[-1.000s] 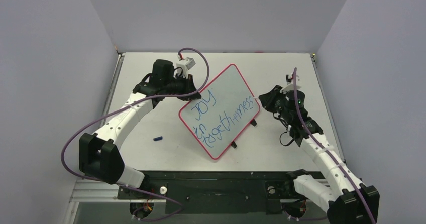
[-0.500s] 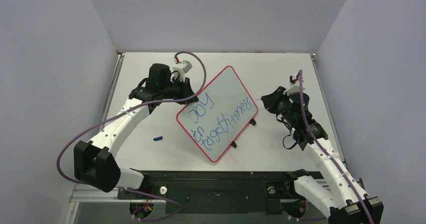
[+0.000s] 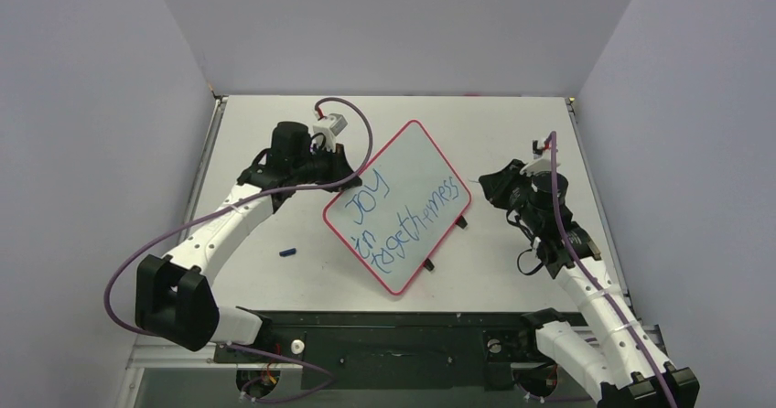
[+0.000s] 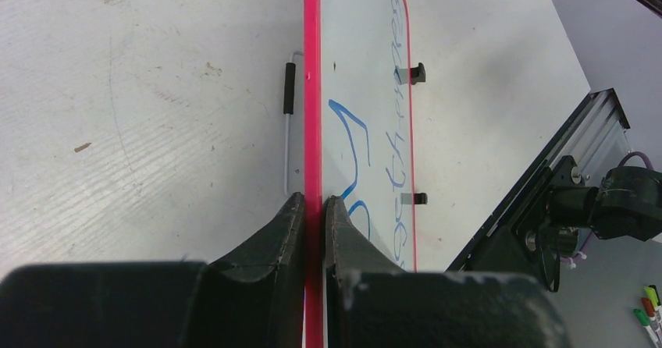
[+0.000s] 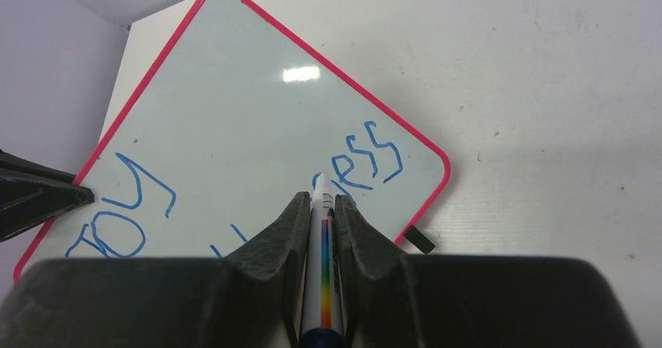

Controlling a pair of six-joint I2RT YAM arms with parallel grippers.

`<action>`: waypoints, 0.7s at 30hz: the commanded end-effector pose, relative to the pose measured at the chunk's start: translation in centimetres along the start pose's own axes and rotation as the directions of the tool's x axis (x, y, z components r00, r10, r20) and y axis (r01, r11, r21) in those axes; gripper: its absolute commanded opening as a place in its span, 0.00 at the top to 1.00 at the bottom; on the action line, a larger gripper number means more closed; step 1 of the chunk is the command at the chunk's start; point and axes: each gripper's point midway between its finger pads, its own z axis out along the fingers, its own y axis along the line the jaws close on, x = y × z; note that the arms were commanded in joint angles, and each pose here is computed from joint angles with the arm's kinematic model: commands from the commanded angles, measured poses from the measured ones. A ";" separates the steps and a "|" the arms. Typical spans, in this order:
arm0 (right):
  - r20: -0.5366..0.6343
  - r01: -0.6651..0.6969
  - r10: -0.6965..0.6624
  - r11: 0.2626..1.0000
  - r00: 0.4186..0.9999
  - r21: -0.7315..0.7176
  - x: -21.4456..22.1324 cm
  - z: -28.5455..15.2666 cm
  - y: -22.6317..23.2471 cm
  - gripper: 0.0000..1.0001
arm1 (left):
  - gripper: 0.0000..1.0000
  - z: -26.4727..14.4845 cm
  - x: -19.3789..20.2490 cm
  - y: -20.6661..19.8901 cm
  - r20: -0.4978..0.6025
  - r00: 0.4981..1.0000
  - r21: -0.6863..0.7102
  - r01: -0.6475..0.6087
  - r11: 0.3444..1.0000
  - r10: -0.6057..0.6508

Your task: Write a sentence on the whiteboard

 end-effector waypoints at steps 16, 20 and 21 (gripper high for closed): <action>0.028 -0.002 0.003 1.000 1.000 -0.006 -0.4 -0.3 -0.6 1.00 | 0.95 2.2 6.4 -0.9 -0.173 0.985 0.012 0.004 1.000 -0.002; 0.028 -0.007 0.007 1.000 1.000 -0.009 -0.4 -0.3 -0.6 1.00 | 0.93 2.2 6.6 -0.4 -0.170 0.985 -0.013 0.002 1.000 -0.005; 0.028 -0.008 0.008 1.000 1.000 -0.009 -0.3 -0.3 -0.6 1.00 | 0.93 2.2 6.6 -0.4 -0.169 0.986 -0.015 0.001 1.000 -0.004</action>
